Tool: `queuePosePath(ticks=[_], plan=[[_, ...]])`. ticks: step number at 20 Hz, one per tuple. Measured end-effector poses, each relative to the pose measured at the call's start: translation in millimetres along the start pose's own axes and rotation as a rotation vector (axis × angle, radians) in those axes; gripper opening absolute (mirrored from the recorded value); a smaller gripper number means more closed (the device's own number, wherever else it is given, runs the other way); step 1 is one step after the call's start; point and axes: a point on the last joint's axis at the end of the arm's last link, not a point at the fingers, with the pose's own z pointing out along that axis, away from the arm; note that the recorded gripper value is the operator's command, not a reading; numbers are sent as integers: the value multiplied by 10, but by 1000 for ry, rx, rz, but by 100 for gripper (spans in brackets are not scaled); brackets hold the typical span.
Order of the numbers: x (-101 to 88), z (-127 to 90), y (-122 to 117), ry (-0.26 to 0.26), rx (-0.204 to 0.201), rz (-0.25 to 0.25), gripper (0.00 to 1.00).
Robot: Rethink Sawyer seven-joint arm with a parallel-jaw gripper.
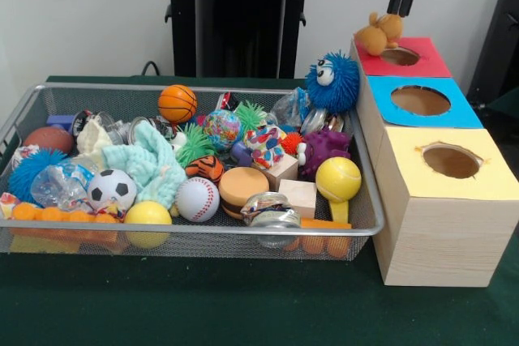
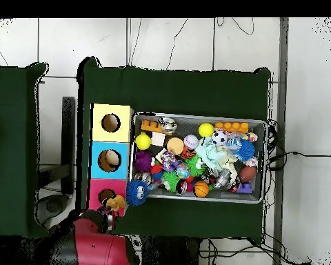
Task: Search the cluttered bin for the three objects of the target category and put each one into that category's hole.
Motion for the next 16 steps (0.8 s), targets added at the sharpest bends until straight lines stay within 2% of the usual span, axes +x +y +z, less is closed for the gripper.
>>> queuePosePath(ticks=[9, 16], plan=[[-9, 79, 15, 14, 6, 13, 0], [-94, 90, 85, 0, 8, 6, 0]])
